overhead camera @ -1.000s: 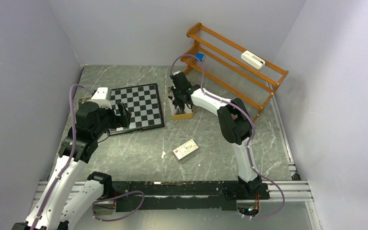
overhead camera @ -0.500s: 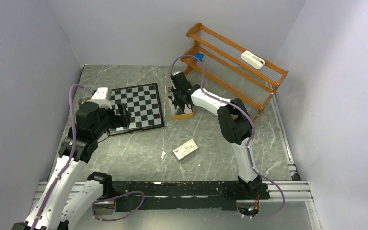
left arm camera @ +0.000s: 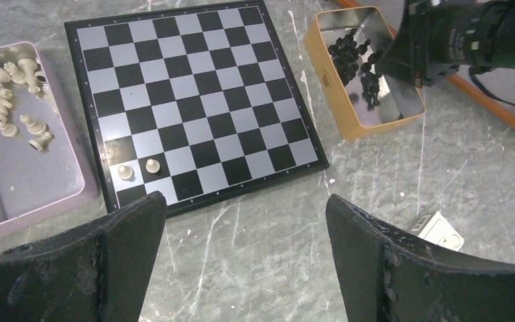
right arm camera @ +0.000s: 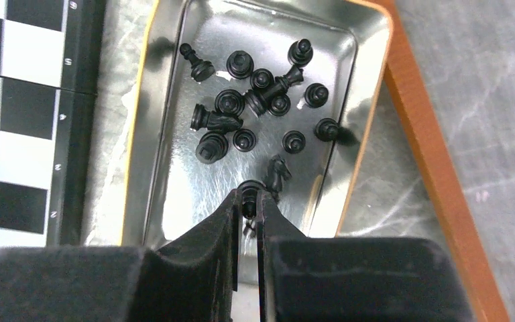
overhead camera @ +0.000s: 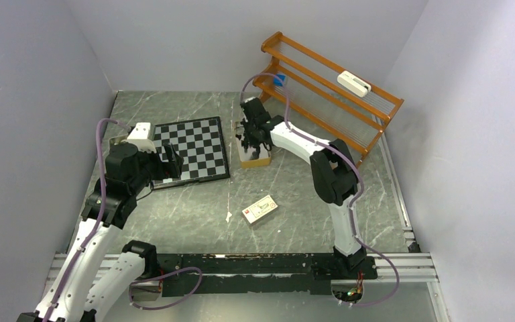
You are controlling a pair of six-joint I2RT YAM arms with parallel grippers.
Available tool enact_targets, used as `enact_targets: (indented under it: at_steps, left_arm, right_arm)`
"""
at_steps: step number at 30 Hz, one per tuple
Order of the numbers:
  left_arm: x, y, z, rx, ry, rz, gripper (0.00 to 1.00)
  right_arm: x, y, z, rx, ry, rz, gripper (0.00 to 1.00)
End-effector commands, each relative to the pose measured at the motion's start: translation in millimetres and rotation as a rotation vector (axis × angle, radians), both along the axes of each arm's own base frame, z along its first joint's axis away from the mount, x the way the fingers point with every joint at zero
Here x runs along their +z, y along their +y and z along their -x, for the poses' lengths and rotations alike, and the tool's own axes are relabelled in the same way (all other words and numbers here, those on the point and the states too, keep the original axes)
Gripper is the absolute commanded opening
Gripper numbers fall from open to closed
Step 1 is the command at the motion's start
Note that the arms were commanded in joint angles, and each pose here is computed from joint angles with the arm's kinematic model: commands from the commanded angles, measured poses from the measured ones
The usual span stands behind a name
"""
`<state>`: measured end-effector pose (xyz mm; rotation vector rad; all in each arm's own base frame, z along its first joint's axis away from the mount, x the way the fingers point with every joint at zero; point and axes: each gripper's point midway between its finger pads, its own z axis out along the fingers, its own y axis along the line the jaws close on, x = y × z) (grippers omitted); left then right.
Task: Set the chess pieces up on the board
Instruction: Pick up the chess piece from the storage box, then place the chess piece on the chessboard.
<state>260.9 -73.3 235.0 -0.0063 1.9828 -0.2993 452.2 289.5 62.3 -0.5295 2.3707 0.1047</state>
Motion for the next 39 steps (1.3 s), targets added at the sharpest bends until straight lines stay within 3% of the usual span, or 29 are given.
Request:
enact_targets:
  at_steps: [1, 11, 19, 31, 39]
  left_arm:
    - [4, 5, 0, 0.022, -0.019, 0.0, 0.93]
    - [5, 6, 0, 0.029, -0.021, -0.001, 0.93]
    - [10, 14, 2, 0.071, -0.033, -0.007, 0.92]
    - [16, 33, 4, 0.159, -0.047, -0.017, 0.93]
    - [12, 34, 2, 0.171, -0.03, -0.011, 0.91]
  right_arm:
    - [50, -5, 4, -0.003, -0.058, -0.034, 0.09]
    - [98, 17, 12, 0.067, -0.091, -0.139, 0.07]
    - [110, 67, 12, 0.164, -0.116, -0.194, 0.07]
    - [99, 154, -22, 0.273, -0.224, -0.234, 0.08]
    - [77, 177, -34, 0.314, -0.278, -0.256, 0.08]
